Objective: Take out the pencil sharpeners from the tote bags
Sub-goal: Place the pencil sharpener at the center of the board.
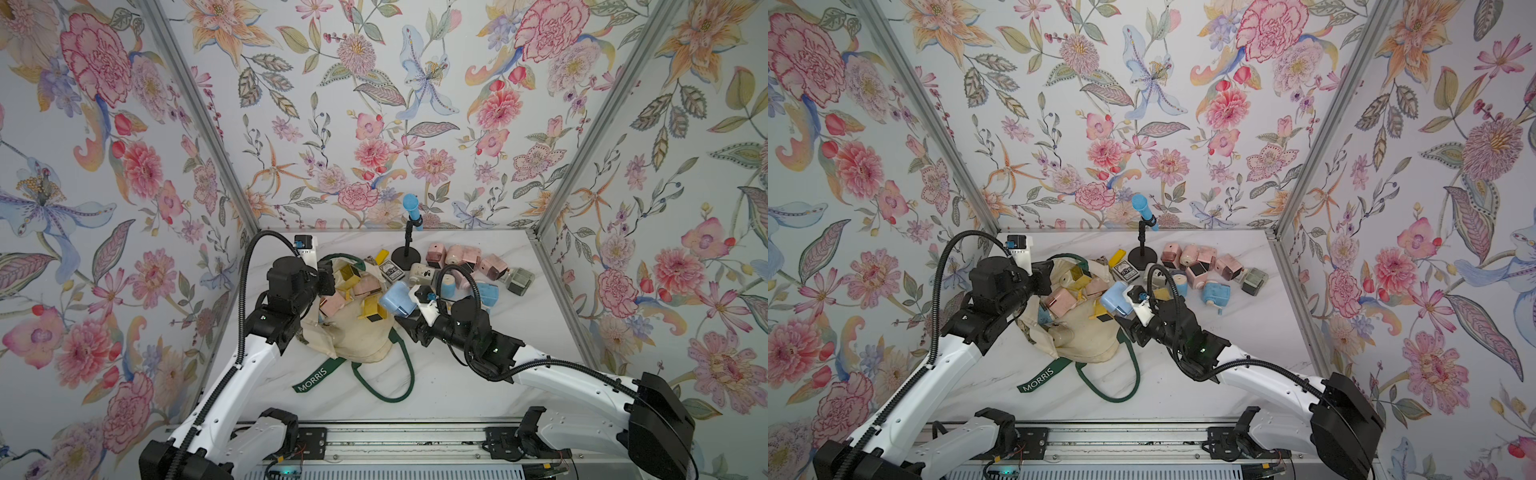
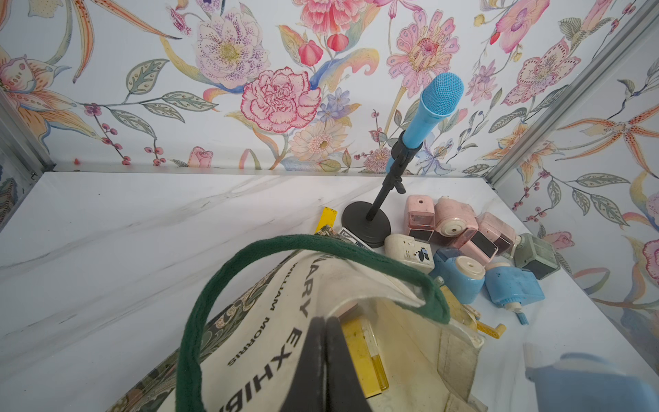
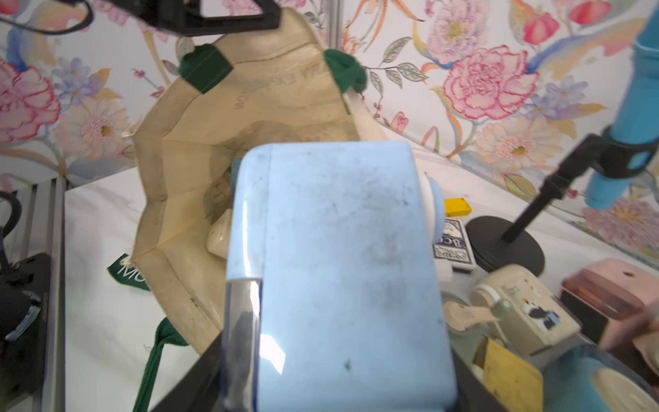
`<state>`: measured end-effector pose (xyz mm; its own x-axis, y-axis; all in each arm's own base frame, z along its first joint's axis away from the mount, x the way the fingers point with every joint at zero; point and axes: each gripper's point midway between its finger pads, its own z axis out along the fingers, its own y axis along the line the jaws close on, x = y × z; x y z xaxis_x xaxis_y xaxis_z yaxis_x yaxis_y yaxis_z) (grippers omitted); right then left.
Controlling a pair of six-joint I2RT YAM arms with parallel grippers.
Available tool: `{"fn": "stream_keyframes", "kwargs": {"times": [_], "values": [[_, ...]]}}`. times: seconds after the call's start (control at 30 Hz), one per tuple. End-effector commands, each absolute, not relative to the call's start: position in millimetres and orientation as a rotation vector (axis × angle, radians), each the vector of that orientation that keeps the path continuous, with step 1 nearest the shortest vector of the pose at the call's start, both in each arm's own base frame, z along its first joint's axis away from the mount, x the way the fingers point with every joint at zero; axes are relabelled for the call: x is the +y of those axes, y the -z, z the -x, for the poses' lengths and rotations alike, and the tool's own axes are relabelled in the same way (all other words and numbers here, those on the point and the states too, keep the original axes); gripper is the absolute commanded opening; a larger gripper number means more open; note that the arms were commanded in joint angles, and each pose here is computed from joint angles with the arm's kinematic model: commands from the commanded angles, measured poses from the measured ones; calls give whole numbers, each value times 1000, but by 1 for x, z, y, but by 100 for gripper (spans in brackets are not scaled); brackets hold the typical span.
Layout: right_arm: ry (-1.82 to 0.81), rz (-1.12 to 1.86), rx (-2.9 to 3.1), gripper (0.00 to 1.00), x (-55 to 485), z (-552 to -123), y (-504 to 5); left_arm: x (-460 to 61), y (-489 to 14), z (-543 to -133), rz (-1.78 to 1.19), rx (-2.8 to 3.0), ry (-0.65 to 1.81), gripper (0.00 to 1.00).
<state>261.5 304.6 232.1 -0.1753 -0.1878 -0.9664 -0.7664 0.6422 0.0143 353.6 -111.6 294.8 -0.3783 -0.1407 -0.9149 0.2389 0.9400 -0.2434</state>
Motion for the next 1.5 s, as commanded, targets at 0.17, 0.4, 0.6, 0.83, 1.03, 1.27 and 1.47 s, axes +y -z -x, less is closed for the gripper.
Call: {"fn": "stream_keyframes", "kwargs": {"times": [0.17, 0.4, 0.6, 0.83, 1.03, 1.27, 1.47], "values": [[-416, 282, 1849, 50, 193, -337, -222, -107, -317, -355, -66, 1834, 405, 0], [-143, -70, 1933, 50, 103, -371, -186, -108, -317, -355, -68, 1835, 410, 0], [-92, -274, 1959, 52, 60, -384, -154, -108, -317, -355, -66, 1834, 412, 0], [17, -453, 1929, 54, 20, -379, -137, -109, -318, -354, -65, 1833, 424, 0], [32, -570, 1927, 54, -3, -374, -125, -109, -321, -352, -68, 1821, 423, 0], [18, -664, 1949, 54, -19, -377, -108, -108, -324, -349, -71, 1811, 411, 0], [23, -731, 1968, 55, -28, -378, -98, -108, -321, -350, -70, 1819, 408, 0]]}}
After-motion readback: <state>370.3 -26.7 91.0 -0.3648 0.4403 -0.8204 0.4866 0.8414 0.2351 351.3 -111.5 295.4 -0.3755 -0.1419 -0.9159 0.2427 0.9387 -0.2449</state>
